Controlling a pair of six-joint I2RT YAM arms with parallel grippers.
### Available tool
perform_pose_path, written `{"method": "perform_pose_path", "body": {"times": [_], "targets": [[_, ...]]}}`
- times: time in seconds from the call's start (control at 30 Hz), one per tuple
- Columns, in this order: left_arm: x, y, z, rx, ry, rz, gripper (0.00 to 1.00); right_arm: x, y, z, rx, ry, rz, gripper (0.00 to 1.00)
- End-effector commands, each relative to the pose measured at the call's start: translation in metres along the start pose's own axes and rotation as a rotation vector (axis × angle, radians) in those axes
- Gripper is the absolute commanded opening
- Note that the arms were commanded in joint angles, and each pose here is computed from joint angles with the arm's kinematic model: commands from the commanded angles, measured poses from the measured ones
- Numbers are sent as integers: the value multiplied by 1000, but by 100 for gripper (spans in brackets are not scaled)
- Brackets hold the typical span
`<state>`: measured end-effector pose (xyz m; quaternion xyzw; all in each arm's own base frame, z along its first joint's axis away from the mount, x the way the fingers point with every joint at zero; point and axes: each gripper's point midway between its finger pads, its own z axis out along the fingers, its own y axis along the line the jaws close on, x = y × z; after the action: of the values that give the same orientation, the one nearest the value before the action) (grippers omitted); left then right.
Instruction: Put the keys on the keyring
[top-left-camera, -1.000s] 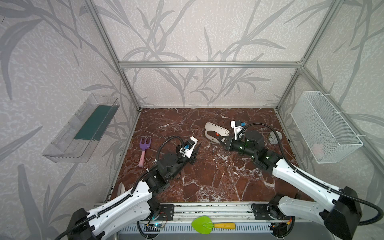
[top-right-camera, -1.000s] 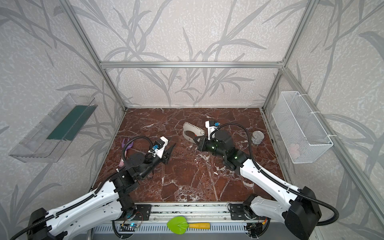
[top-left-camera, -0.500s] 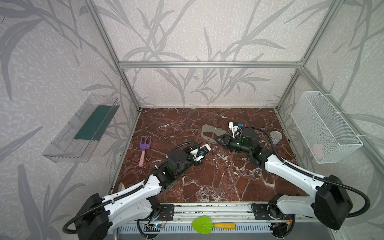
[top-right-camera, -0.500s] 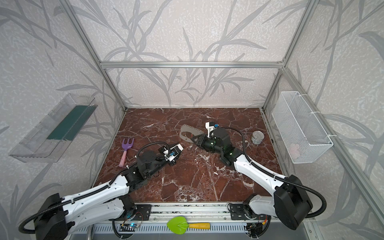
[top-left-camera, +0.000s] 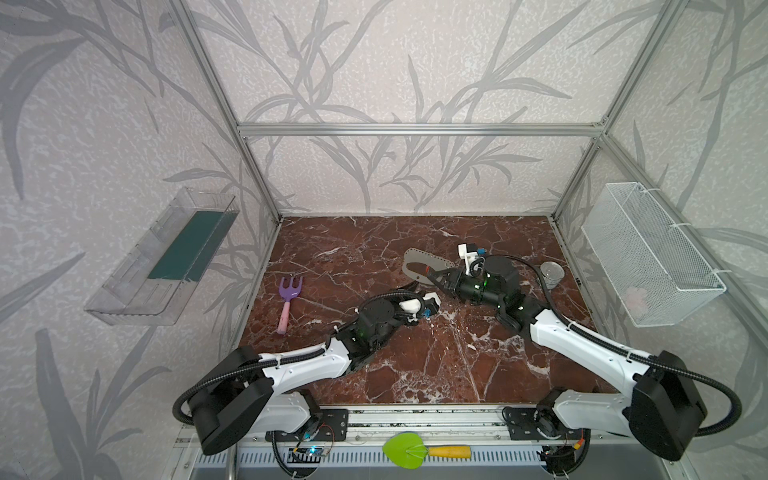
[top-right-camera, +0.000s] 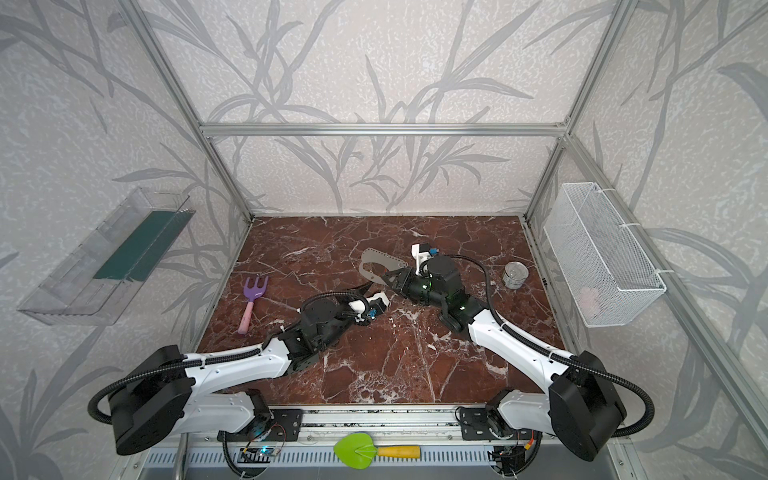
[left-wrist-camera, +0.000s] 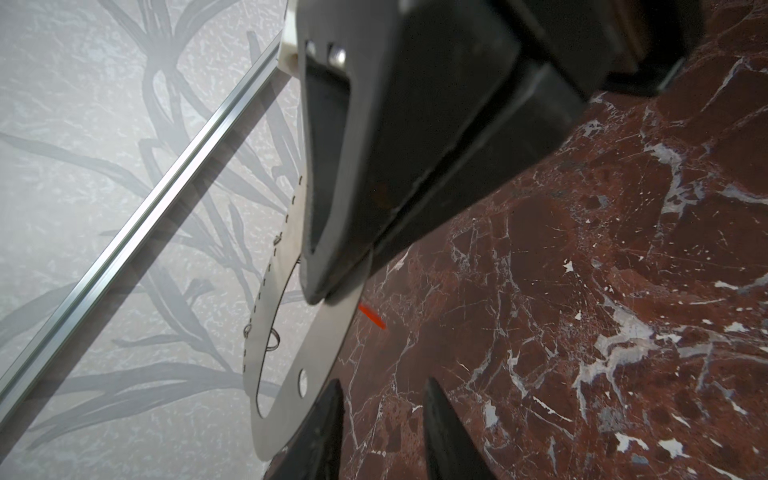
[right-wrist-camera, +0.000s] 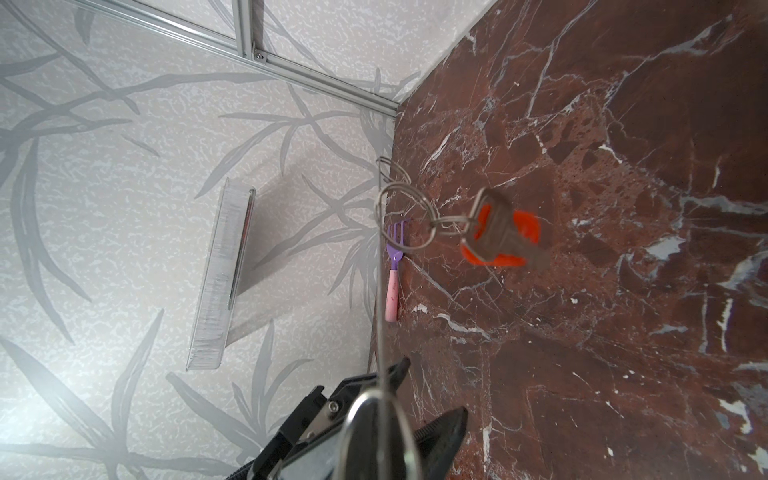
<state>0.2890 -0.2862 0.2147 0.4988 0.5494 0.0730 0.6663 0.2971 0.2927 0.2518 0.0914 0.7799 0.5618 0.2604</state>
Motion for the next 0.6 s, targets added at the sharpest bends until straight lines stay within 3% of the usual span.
{"method": "perform_pose_path", "body": {"times": [0.0, 0.57], "targets": [[-26, 29, -2, -119, -73, 20, 34, -6, 12, -7, -31, -41, -25, 0], [-17, 23, -12, -115, -61, 11, 33, -6, 4, -5, -17, -50, -32, 0]]}}
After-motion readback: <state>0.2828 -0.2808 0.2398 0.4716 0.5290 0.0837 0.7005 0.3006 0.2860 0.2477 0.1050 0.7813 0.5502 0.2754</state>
